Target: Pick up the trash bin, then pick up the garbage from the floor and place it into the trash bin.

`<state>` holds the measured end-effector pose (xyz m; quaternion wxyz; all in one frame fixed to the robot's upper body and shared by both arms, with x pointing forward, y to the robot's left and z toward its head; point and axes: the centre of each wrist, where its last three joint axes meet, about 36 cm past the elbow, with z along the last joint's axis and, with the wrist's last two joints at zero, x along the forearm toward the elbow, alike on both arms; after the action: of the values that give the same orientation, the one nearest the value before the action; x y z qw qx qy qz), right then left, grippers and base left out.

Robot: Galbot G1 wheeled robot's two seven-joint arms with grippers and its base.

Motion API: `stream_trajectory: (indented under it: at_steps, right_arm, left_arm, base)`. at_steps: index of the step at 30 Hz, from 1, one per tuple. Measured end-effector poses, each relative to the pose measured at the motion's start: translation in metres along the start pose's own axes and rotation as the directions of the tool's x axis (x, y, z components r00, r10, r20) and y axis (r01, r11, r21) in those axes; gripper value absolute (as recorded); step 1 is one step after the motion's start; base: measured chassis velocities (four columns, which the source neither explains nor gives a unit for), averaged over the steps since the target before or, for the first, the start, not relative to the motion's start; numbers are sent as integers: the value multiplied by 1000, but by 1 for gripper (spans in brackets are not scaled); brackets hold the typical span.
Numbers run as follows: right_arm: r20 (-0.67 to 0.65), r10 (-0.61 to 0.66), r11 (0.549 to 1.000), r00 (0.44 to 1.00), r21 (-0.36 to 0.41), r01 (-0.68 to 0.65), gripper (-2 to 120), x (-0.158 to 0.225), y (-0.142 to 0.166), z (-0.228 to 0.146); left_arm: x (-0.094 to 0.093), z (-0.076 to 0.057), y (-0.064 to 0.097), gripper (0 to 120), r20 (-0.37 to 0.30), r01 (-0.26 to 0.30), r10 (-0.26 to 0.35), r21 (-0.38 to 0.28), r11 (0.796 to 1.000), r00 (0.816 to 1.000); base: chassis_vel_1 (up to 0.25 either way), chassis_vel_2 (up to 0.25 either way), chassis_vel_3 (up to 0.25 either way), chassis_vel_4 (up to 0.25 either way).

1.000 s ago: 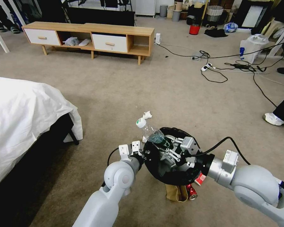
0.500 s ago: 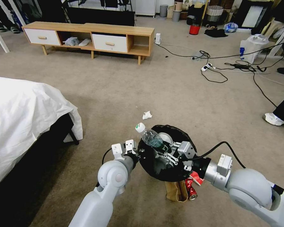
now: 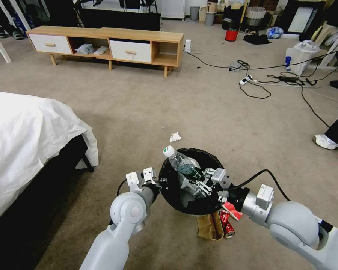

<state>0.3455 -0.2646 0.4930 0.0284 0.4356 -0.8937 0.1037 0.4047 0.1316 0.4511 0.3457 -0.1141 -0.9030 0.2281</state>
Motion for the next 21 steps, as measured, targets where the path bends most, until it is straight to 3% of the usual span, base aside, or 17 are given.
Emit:
stream_trajectory:
  at_steps: [7,13,21]
  right_arm:
    - [-3,4,1000,1000,-2,-4,40,-1,0,3]
    - [-5,3,1000,1000,-7,-3,68,-2,1,6]
    - [-7,-1,1000,1000,-7,0,93,-2,2,7]
  left_arm:
    - [2,-2,0,2,3,-3,3,4,1000,1000]
    - [5,-3,0,2,5,-3,3,9,1000,1000]
    - [5,-4,1,2,7,0,0,7,1000,1000]
  base:
    - [0,0,0,0]
    - [0,0,0,0]
    - [0,0,0,0]
